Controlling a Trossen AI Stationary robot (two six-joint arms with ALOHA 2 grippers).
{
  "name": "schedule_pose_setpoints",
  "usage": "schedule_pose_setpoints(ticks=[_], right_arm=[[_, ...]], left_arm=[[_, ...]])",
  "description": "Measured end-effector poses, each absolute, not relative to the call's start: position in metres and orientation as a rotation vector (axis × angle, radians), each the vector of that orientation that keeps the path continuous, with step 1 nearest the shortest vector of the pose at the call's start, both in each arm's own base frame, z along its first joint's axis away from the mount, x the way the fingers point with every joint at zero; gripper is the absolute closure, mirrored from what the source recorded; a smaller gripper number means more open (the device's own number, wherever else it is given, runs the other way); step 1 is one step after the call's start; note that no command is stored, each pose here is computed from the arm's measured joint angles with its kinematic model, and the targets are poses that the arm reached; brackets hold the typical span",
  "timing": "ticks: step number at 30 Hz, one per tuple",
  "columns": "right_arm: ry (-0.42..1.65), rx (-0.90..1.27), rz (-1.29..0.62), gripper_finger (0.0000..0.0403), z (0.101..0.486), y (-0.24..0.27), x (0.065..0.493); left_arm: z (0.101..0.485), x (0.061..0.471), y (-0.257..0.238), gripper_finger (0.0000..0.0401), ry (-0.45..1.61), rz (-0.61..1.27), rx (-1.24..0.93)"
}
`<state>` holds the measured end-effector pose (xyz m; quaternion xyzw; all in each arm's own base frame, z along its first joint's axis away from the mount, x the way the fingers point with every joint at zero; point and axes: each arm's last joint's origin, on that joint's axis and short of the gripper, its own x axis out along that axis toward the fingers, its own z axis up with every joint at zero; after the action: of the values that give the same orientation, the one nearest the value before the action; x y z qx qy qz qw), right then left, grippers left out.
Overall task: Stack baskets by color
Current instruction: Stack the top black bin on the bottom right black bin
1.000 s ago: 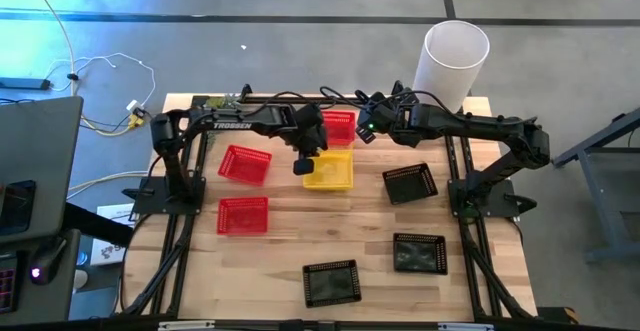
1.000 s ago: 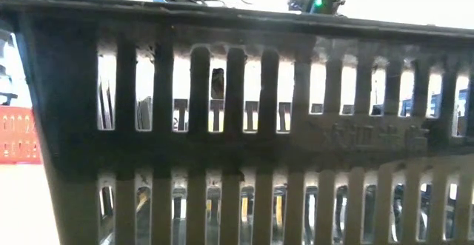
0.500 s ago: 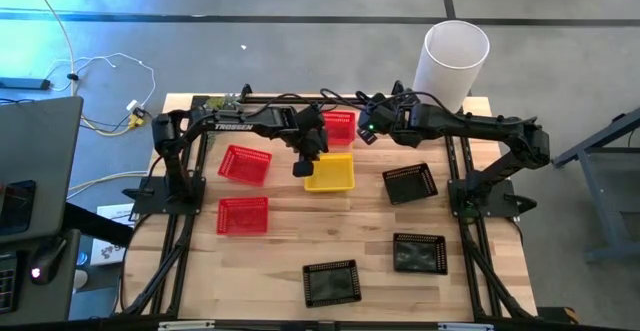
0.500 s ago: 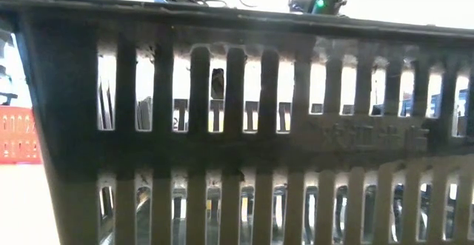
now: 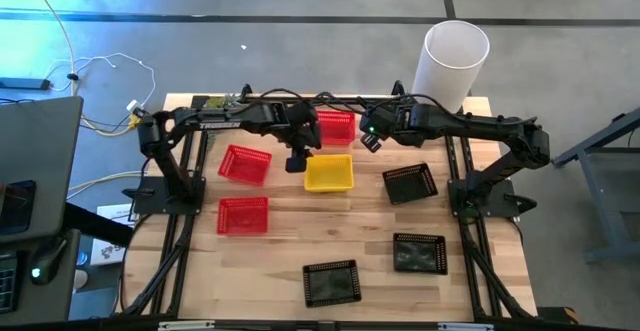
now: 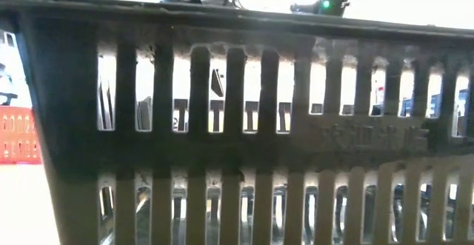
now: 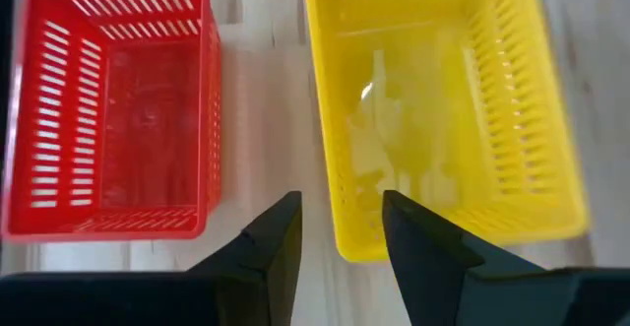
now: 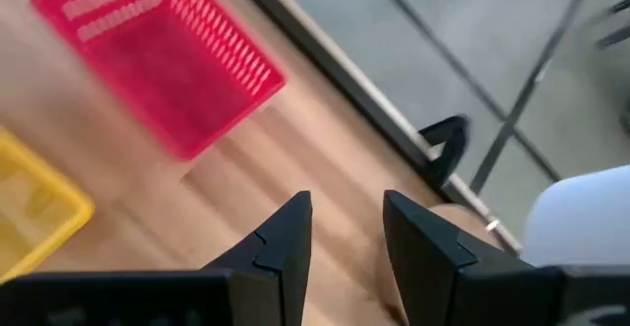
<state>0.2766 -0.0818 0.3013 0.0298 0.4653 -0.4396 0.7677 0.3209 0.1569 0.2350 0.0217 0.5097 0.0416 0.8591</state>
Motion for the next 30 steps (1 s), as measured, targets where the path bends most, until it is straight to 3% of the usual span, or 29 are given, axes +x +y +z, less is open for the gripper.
schedule_pose_setpoints(ticks=[11, 30], right_arm=[[1.195, 0.214, -0.827, 0.0289, 0.293, -0.073, 0.265], [1.482, 0.197, -0.502, 0.0289, 0.289, -0.018, 0.253]], left_arm=[[0.268, 0.292, 0.136, 0.0277, 1.073, 0.089, -0.012], [0.263, 0.234, 0.061, 0.0277, 0.997, 0.069, -0.125]])
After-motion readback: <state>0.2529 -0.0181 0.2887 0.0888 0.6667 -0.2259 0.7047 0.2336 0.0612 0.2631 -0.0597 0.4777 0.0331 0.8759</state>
